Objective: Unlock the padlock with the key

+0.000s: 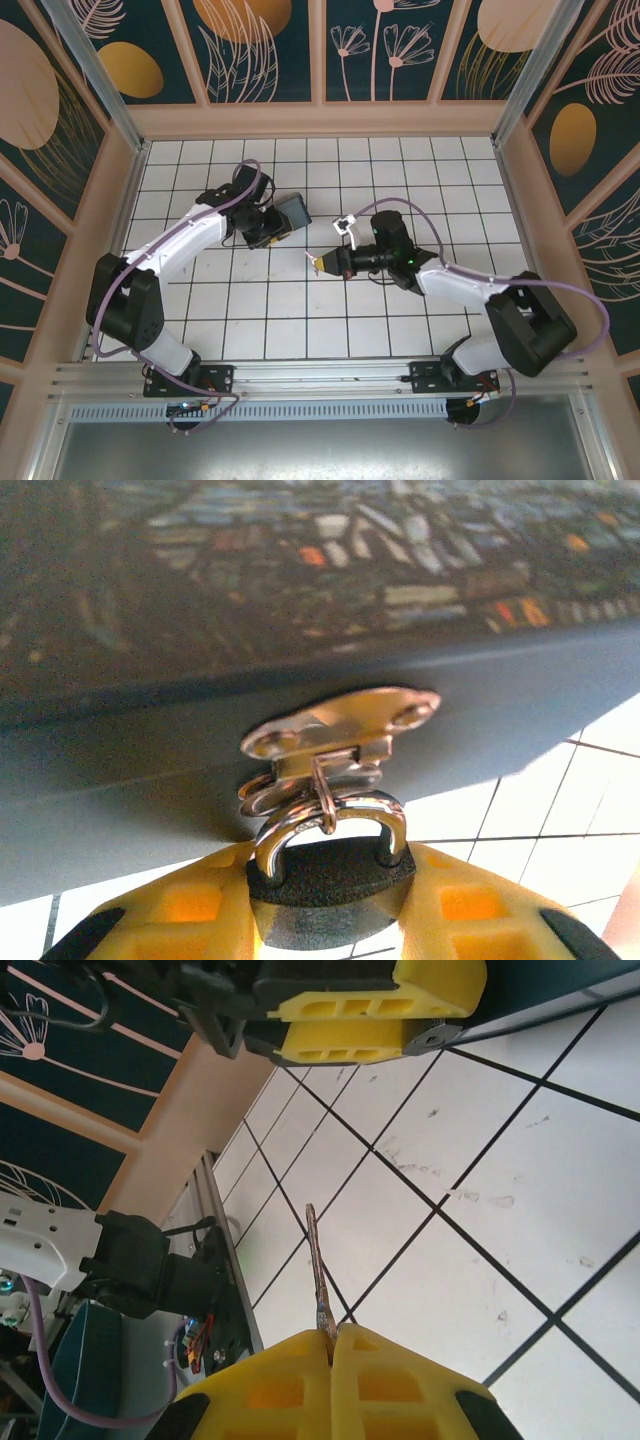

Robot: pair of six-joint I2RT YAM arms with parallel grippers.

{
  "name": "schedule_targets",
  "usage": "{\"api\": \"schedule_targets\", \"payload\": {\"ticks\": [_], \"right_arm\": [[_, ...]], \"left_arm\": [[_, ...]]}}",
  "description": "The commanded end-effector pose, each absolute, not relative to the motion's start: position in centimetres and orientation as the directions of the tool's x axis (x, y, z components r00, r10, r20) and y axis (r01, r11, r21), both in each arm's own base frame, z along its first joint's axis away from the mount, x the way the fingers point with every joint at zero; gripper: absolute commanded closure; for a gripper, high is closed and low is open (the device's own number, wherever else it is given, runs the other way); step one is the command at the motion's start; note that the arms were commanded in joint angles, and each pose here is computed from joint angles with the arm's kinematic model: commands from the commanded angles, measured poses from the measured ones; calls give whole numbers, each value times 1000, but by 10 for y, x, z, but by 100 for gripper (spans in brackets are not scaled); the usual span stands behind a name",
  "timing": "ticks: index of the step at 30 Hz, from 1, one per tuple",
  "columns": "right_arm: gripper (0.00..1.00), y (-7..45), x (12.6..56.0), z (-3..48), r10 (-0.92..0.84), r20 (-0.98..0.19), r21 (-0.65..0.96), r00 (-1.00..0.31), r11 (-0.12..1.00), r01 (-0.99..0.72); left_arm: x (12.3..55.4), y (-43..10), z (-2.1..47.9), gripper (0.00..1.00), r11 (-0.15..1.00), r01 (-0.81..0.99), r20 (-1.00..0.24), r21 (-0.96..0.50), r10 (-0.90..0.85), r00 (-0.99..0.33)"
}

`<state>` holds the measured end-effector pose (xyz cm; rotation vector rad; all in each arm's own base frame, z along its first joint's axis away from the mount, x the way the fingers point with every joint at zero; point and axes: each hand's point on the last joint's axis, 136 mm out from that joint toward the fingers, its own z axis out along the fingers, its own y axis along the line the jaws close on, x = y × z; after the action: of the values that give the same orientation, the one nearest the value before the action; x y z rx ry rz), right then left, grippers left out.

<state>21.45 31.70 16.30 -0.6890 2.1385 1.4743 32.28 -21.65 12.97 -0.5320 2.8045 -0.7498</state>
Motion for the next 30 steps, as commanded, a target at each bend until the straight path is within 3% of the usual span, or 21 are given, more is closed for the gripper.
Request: {"api": "schedule_targets", "payload": {"ticks": [1,7,13,18,25,30], "right_arm": [[100,306,210,165,-125,-618,705,-776,350,-617],[100,294,213,163,-90,-603,712,-793,389,-585],[100,297,218,172,-74,-612,713,-788,380,-589],[100,301,222,176,-64,-618,709,-784,384,-591],[100,305,221,166,-81,-601,710,-795,403,-578],[100,311,218,169,-103,-609,718,-786,350,-602]], "left_arm": [[330,-212,117,84,826,-262,-151,-499,-380,-912],[325,-203,65,84,822,-299,-199,-484,-437,-877],[327,-212,47,81,861,-260,-278,-437,-404,-871],[321,-210,39,67,881,-256,-270,-398,-379,-885],[292,-197,65,35,921,-202,-230,-332,-287,-930],[288,-212,115,36,907,-47,-291,-418,-182,-939]]}}
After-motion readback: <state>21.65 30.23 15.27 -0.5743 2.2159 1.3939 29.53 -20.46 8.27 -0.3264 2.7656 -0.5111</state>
